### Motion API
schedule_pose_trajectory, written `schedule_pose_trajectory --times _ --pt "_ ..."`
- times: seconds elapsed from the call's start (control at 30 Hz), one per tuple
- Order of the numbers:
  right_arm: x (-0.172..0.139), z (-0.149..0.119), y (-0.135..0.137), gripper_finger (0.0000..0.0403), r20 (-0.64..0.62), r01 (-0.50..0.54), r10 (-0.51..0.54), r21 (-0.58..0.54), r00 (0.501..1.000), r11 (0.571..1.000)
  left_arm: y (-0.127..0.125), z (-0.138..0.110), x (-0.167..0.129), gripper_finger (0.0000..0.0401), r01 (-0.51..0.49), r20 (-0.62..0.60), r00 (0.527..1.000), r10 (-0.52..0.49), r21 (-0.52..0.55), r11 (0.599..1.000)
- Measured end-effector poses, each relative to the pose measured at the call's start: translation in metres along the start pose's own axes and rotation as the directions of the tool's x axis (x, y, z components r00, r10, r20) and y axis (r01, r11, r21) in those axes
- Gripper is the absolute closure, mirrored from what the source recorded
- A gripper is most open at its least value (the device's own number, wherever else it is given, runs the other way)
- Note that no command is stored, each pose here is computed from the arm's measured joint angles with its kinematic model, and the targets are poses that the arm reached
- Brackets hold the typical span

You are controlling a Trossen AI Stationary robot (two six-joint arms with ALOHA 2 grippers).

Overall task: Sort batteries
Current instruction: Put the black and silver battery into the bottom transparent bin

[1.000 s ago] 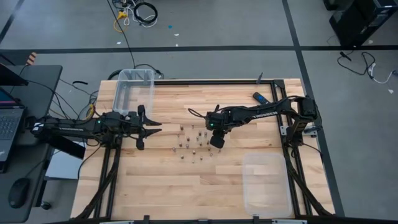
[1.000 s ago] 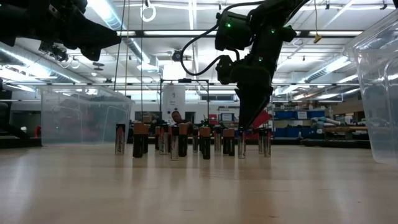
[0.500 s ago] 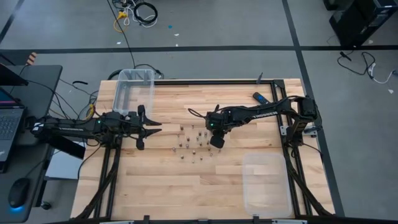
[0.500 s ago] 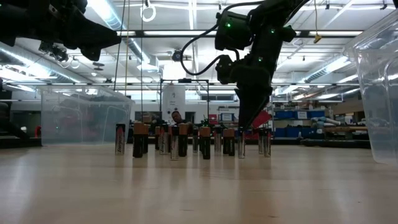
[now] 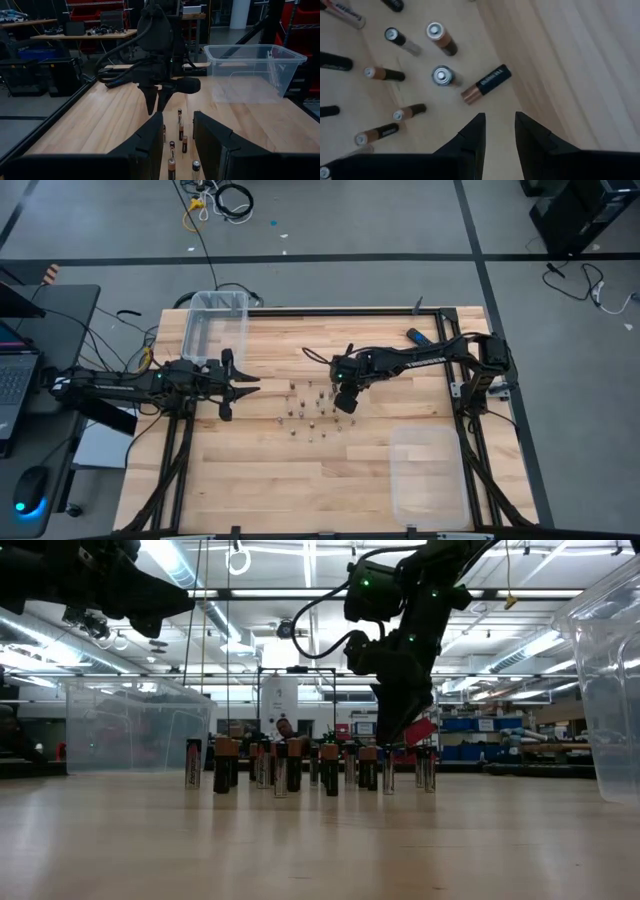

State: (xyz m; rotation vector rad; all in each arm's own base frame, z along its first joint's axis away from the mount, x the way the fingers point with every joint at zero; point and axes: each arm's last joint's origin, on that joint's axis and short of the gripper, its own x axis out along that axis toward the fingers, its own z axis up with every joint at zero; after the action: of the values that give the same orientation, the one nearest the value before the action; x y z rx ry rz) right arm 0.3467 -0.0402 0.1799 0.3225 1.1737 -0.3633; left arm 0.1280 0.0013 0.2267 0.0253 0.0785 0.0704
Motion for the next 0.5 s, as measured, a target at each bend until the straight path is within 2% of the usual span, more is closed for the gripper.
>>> schedule_pose_trajectory --times 0.1,0.27,0.5 --pt "0.0 0.001 -0.003 0.0312 0.013 0.034 -0.034 0.06 0.999 0.998 0.0 0.0 0.0 0.0295 0.0 0.0 1.0 0.0 0.0 1.0" --pt "0.001 0.01 -0.015 0.0312 0.06 0.01 -0.024 0.226 0.998 0.974 0.0 0.0 0.0 0.0295 -0.011 0.0 1.0 0.011 0.0 1.0" --pt "0.001 0.021 -0.022 0.0312 0.132 -0.06 0.022 0.293 0.991 0.954 0.001 0.0 0.0 0.0295 -0.024 0.0 1.0 0.024 0.0 1.0"
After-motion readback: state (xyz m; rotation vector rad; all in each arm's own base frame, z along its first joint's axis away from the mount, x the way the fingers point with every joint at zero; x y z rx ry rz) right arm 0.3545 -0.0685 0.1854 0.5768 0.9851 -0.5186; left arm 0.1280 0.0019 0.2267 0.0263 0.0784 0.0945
